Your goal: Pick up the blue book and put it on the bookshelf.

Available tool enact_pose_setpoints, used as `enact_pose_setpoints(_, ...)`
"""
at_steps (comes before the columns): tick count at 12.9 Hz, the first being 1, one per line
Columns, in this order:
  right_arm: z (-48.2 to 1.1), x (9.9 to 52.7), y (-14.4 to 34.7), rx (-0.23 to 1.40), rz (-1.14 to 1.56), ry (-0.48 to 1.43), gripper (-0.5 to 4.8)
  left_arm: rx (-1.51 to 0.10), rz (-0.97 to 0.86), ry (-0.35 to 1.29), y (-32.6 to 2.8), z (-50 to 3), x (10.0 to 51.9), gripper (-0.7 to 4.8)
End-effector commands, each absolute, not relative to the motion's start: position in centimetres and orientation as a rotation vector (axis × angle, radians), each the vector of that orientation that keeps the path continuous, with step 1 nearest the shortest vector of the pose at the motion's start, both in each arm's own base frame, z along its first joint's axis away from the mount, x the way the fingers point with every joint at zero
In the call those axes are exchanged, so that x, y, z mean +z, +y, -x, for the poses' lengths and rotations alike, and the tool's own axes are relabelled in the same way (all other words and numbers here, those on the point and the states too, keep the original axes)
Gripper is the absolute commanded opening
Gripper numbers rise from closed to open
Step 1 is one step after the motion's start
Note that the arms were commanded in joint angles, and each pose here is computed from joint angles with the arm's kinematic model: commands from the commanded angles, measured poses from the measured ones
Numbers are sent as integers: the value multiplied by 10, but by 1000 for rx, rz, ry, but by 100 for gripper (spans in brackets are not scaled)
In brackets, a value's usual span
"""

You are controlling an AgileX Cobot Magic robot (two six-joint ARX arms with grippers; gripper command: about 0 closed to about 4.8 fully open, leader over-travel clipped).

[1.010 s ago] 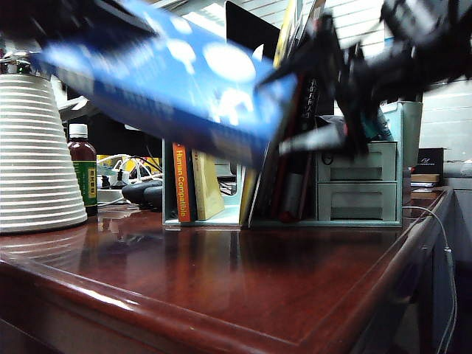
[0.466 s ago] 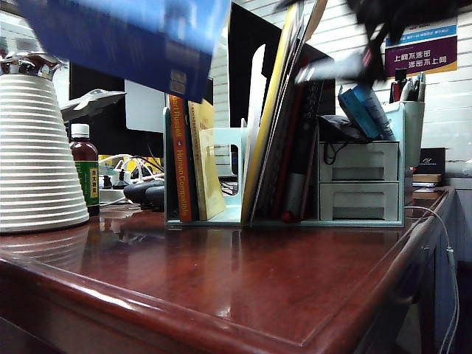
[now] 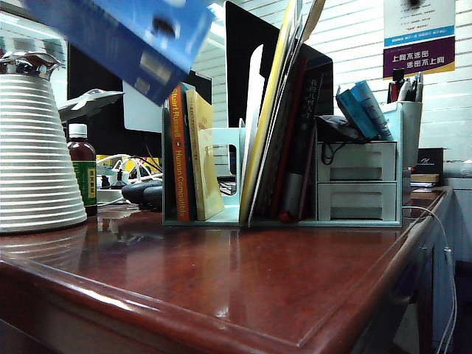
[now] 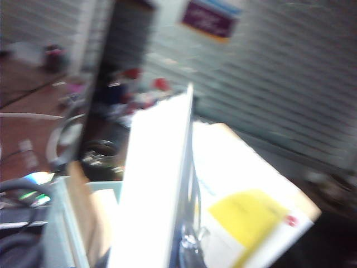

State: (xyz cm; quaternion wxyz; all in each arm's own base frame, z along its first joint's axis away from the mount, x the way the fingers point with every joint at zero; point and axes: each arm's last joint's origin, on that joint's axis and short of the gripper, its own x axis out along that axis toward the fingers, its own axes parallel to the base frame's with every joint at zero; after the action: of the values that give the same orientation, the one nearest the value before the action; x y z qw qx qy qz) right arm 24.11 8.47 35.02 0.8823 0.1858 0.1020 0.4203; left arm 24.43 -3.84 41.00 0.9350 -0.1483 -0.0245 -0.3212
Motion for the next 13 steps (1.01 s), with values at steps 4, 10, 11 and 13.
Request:
enact_pose_setpoints(4,-217,371,76,774,-134,22,-6,-549,237,-227,-83,-247,422,-6)
enact_pose_setpoints(10,-217,371,75,774,-135,24,-6,-492,243,-448,-75,-229,499,-6)
enact_pose_setpoints(11,-217,371,76,786,-134,25,-6,-522,325,-445,-80,-243,494,-6)
enact_pose_setpoints(13,-217,370,76,793,-134,29,-6,-534,379,-415,-86,-263,484,-6)
